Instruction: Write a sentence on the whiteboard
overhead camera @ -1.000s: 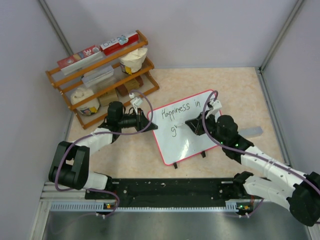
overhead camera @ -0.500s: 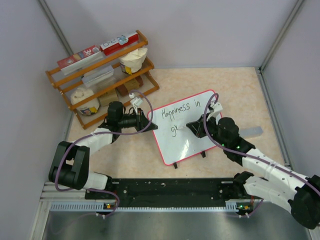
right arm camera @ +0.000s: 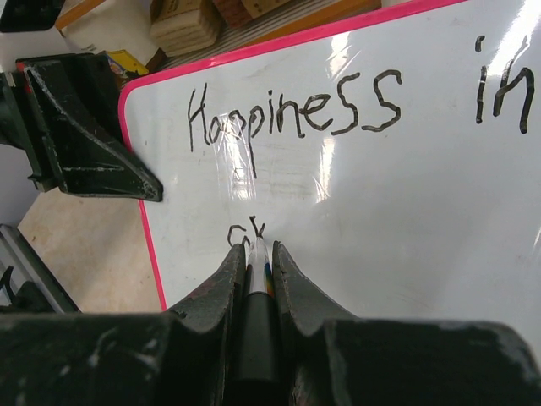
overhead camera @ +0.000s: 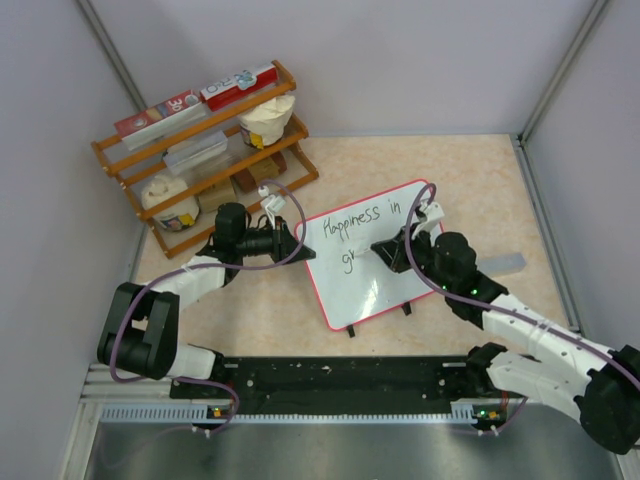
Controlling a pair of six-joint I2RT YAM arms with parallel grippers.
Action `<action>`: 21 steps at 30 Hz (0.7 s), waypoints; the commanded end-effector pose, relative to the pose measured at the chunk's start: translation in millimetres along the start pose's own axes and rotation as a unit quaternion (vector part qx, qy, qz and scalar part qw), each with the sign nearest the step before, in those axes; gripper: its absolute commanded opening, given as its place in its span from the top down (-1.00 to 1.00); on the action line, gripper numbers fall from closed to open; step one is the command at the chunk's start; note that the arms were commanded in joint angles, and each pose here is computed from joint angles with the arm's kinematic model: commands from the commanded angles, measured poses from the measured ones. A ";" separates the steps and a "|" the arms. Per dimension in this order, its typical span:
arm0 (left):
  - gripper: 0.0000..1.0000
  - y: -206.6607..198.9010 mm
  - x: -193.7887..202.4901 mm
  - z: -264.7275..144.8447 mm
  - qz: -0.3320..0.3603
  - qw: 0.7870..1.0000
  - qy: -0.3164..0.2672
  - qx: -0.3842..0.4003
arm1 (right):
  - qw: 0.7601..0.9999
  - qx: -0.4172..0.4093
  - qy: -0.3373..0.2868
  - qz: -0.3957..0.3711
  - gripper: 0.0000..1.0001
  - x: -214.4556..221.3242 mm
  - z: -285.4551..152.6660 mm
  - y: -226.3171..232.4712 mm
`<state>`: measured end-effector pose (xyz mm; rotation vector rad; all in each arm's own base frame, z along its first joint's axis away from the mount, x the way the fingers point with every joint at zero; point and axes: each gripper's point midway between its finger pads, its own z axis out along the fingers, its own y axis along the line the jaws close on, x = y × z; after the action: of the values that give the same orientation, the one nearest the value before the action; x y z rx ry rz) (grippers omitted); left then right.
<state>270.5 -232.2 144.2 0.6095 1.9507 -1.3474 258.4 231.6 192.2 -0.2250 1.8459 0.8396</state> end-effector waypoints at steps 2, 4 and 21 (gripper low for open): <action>1.00 11.4 19.7 4.8 0.050 0.998 0.024 -0.016 | 0.999 0.011 -0.045 -0.009 1.00 -33.3 6.3 0.8; 1.00 11.3 20.0 4.4 0.051 0.998 0.023 -0.017 | 0.999 0.015 -0.046 -0.007 1.00 -34.2 7.4 -0.9; 1.00 11.6 19.6 4.8 0.049 0.998 0.023 -0.017 | 0.998 0.036 -0.043 -0.005 1.00 -35.0 5.3 -12.2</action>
<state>270.5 -232.2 144.2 0.6089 1.9511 -1.3473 271.6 228.1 201.6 -0.1878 1.8284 0.8179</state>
